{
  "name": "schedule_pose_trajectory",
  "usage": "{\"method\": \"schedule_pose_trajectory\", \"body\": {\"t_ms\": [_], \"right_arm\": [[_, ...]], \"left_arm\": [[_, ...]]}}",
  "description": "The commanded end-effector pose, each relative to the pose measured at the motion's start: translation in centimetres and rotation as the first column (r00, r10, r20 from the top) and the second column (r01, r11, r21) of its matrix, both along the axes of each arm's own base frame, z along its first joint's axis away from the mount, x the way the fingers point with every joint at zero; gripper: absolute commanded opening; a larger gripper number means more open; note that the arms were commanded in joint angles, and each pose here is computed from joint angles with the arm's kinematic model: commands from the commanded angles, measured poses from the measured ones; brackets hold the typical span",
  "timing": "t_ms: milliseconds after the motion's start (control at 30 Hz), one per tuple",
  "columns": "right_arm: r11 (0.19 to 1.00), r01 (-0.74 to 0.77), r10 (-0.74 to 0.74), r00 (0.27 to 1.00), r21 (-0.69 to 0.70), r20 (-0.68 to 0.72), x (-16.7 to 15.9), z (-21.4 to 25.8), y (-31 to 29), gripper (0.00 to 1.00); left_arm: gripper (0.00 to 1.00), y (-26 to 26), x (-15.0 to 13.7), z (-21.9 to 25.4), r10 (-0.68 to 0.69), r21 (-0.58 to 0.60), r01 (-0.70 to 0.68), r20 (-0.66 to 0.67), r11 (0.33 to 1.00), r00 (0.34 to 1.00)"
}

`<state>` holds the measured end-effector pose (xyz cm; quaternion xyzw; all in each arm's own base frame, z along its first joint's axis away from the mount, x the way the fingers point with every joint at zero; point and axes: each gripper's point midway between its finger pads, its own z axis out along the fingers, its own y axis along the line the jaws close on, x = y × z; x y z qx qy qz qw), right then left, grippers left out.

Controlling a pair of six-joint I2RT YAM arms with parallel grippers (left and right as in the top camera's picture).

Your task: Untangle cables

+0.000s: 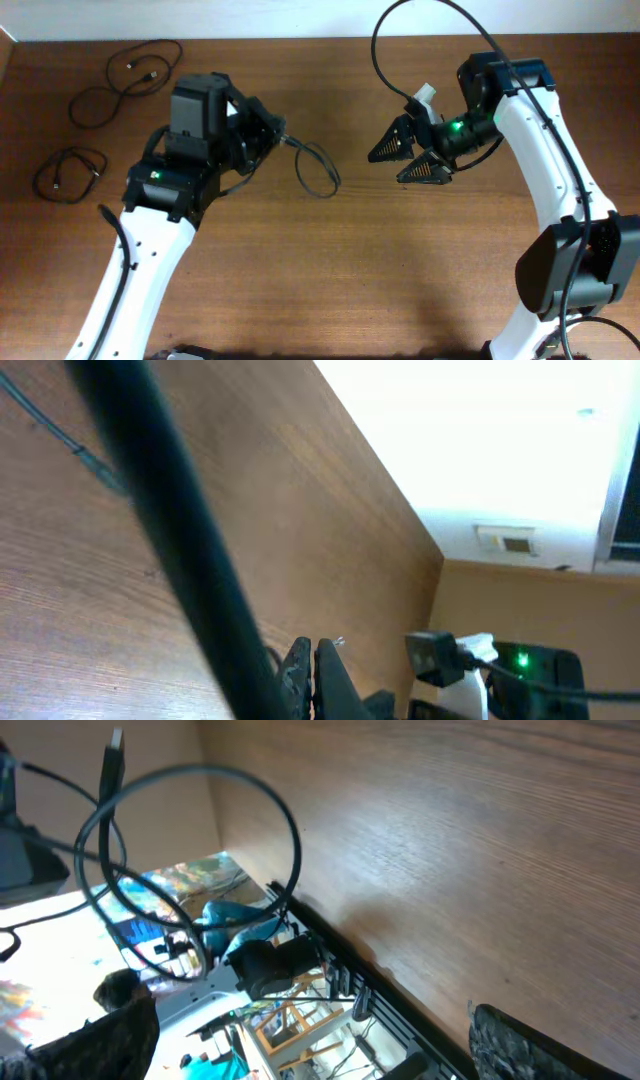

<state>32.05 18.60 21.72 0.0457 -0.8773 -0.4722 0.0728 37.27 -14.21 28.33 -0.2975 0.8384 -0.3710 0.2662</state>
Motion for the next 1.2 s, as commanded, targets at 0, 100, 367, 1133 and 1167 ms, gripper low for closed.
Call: {"method": "schedule_pose_trajectory", "body": {"t_ms": [0, 100, 367, 1133, 1167], "right_arm": [[0.995, -0.073, 0.071, 0.996, 0.060, 0.045, -1.3, 1.3, 2.4, 0.98], [0.989, -0.118, 0.112, 0.991, 0.092, 0.070, -1.8, 1.9, 4.4, 0.98], [0.987, -0.021, 0.031, 0.998, -0.160, 0.058, -0.1, -1.4, 5.7, 0.98], [0.560, 0.339, -0.314, 0.931, -0.756, 0.184, 3.7, -7.1, -7.3, 0.98], [0.598, 0.333, -0.332, 0.931, -0.729, 0.153, 3.6, -7.0, -7.1, 0.98]], "left_arm": [[0.00, 0.5, 0.7, 0.9, 0.063, -0.057, -0.063, 0.000, 0.996, 0.998], [0.00, 0.4, 1.2, 1.6, 0.064, -0.067, -0.062, 0.037, 0.996, 0.997], [0.00, 0.5, 1.5, 2.0, 0.084, -0.095, -0.080, 0.039, 0.992, 0.996], [0.00, 12.7, -1.8, -0.6, 0.100, -0.207, -0.128, -0.141, 0.970, 0.985], [0.00, 13.7, -2.6, -2.3, 0.162, -0.141, -0.195, -0.217, 0.971, 0.963]]}}
